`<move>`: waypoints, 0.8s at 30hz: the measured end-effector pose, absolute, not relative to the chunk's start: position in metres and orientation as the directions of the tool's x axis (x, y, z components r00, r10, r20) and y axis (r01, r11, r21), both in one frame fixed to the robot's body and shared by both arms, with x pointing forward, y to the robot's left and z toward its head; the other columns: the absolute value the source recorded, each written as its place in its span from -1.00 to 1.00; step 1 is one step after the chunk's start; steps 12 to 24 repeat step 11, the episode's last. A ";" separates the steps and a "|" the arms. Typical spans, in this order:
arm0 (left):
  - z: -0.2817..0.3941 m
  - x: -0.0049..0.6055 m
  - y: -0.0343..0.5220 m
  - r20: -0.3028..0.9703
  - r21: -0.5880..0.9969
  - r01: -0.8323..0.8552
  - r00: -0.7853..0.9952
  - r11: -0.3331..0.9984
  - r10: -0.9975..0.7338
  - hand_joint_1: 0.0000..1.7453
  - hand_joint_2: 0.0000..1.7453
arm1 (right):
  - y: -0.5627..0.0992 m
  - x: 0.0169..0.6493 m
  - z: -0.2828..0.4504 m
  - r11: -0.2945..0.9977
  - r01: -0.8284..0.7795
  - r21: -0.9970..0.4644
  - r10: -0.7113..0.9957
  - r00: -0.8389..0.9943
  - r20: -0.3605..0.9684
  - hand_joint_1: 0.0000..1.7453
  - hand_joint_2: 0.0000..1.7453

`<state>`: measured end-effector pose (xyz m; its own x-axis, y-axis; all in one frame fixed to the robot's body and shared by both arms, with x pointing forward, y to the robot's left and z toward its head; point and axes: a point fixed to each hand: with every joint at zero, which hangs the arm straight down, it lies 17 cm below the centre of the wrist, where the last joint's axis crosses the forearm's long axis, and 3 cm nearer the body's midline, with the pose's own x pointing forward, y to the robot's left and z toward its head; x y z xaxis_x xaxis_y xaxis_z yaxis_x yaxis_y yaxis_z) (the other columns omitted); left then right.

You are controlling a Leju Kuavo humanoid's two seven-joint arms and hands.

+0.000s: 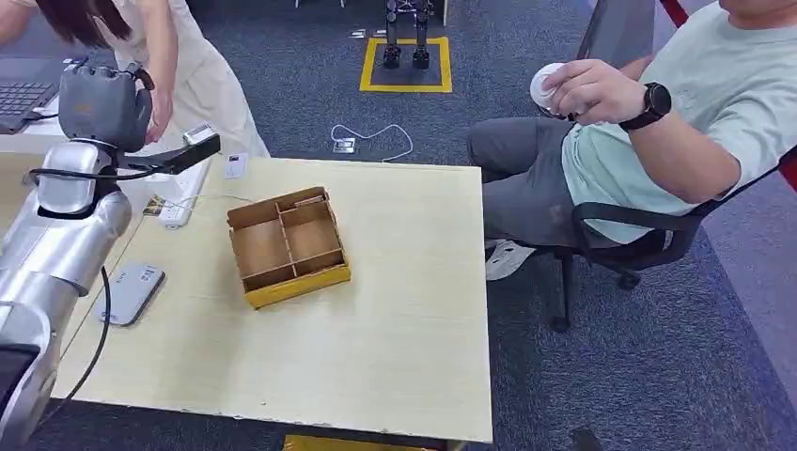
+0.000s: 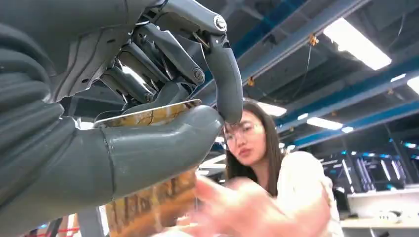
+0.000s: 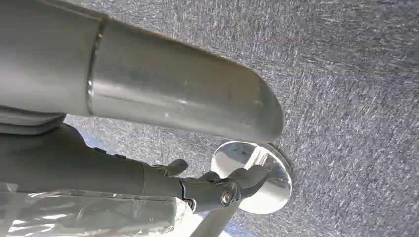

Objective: Pass the card to the sensor for recognition and then transmit it.

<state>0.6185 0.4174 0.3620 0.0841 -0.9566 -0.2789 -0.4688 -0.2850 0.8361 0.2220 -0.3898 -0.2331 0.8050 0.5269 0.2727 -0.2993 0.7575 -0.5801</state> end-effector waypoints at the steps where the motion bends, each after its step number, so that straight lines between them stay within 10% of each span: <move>1: 0.360 0.619 0.418 -0.278 0.839 -0.464 0.085 -0.285 -0.957 1.00 1.00 | -0.389 0.223 -0.233 0.758 -0.300 -0.580 0.527 0.804 0.273 -1.00 -1.00; 24: 0.354 0.627 0.429 -0.281 0.840 -0.444 0.136 -0.312 -0.950 1.00 1.00 | -0.385 0.227 -0.232 0.754 -0.313 -0.578 0.540 0.795 0.275 -1.00 -1.00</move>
